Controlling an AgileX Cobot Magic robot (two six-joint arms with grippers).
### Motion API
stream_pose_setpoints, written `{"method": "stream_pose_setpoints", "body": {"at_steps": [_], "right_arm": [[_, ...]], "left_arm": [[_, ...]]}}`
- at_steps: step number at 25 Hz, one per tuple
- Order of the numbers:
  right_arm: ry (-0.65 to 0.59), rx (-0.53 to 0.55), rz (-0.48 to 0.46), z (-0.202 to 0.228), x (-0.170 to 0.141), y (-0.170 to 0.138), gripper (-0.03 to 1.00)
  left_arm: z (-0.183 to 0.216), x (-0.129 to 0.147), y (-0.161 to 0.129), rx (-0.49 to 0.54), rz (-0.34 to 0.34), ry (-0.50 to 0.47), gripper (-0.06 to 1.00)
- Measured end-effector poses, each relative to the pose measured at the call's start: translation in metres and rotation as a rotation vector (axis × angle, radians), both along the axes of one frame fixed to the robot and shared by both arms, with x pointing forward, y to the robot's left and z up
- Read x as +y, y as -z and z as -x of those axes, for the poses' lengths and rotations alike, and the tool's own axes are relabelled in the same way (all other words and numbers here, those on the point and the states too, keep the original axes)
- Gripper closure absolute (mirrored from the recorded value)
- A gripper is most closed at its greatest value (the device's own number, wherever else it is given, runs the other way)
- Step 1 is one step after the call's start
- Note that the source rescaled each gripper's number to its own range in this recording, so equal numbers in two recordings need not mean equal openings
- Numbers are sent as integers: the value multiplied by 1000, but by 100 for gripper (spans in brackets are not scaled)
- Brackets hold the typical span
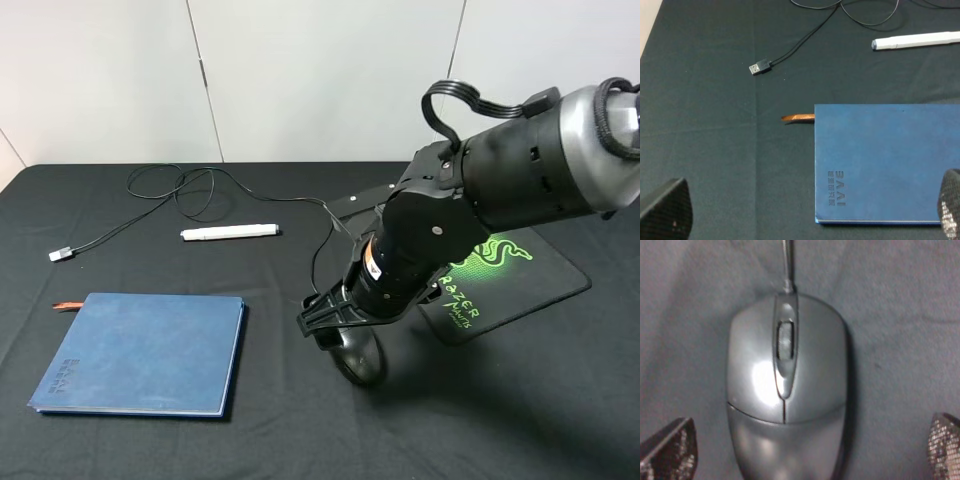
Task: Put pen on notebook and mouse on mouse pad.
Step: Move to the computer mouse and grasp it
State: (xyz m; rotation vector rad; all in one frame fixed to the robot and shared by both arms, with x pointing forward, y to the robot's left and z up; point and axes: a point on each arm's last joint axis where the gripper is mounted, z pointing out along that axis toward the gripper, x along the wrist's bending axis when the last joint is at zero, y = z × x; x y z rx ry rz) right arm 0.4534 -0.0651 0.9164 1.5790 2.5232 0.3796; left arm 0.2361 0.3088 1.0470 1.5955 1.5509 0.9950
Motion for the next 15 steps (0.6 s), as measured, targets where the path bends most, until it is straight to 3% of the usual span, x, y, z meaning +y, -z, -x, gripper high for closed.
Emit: {"method": "stream_pose_setpoints", "body": {"at_steps": [15], "right_arm": [[-43,35,55,-8,10,35,-3]], "left_arm": [[0,0,0,0,0,0,-3]]}}
